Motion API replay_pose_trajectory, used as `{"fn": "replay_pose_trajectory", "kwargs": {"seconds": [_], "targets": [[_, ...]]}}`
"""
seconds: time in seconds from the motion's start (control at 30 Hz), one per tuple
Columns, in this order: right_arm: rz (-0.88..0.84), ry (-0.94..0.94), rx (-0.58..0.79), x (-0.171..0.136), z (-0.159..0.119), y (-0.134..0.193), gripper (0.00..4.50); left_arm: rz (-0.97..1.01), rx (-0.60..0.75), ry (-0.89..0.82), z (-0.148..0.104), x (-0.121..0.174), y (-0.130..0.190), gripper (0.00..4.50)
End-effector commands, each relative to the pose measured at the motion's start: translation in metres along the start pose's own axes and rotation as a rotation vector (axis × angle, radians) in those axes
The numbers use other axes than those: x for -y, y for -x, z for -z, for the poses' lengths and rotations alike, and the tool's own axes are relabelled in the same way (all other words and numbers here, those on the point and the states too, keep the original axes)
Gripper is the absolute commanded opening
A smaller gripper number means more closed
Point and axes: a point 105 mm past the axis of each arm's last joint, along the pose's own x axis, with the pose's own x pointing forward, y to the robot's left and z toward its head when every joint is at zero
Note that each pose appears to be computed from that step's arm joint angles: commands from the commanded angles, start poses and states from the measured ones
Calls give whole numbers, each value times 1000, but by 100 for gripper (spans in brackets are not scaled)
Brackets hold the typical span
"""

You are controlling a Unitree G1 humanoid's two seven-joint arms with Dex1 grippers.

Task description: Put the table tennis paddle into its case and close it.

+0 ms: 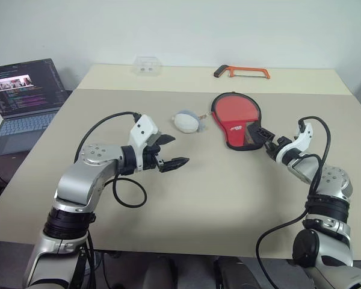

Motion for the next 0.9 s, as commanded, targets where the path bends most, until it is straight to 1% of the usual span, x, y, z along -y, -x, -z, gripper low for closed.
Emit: {"fn": "replay_pose_trajectory", "kwargs": {"seconds": [0.03,0.1,0.23,0.43,0.63,0.9], "targets": [[-13,27,30,-5,-10,10,450,-9,22,-39,-10,3,4,445],[-11,25,32,-5,-11,13,450,-14,11,-43,-7,3,4,445],[-1,8,14,-4,-2,10,450,-7,6,-43,-6,5,1,445],[-47,-34,-14,-16,10,-5,450,-12,2,-45,-5,4,-2,445],[-107,-62,-35,-32,18,-19,450,-23,-19,-47,1,4,-1,445],[-106,-84,-40,-34,25,-34,450,-29,-16,-44,1,8,-1,445]]}}
